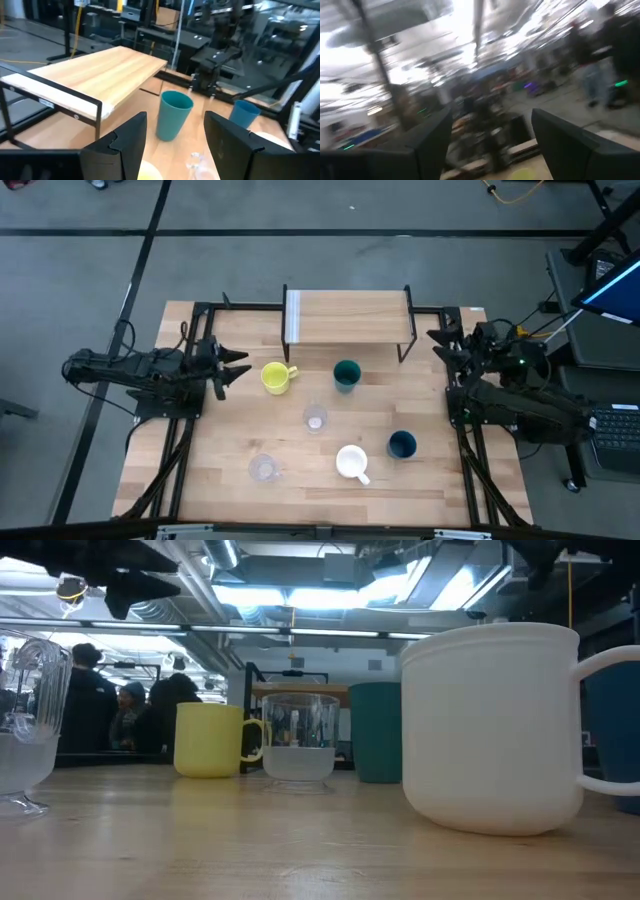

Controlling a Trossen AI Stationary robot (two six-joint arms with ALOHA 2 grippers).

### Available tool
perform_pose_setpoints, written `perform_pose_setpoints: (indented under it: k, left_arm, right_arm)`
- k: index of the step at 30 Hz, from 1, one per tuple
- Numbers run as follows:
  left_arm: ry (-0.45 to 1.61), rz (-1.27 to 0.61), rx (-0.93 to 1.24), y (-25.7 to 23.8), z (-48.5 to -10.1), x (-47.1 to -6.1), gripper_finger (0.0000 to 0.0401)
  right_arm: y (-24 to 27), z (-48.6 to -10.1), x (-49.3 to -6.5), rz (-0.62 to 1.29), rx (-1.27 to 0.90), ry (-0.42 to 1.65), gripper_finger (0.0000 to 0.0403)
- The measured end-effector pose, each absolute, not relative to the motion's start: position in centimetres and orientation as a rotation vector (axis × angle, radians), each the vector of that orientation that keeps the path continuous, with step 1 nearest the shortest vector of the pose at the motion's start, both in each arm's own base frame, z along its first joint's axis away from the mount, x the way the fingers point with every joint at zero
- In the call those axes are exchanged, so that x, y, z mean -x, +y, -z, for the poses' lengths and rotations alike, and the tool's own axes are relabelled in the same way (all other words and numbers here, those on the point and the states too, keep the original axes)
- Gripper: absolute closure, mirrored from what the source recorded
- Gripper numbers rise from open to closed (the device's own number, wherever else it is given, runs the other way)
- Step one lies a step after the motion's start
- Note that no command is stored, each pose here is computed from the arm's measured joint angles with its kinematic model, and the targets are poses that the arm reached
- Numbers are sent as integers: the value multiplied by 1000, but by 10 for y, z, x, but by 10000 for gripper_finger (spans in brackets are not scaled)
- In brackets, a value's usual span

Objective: Stack small to large cups/mugs on shelf
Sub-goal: Put the top transparent mug on the shelf

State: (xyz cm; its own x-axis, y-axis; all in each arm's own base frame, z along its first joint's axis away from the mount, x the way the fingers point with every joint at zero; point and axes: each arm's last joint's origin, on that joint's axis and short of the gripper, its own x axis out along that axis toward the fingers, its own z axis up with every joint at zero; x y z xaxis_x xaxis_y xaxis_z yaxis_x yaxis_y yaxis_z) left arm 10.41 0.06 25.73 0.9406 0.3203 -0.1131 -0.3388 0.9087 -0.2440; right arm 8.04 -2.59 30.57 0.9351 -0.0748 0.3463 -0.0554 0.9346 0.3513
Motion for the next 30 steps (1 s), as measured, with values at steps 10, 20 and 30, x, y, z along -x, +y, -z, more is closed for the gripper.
perform_pose_setpoints:
  k: [10,20,30]
  left_arm:
    - [208,-381,281,-2,-248,-129,208]
    - [205,-429,316,-1,-270,-143,208]
    - [152,-422,332,-2,-317,-142,208]
  right_arm:
    - [-22,-315,-102,-305,-438,-178,128]
    - [-27,-326,-111,-237,-313,-124,128]
    - [-42,-322,-142,-91,-265,92,128]
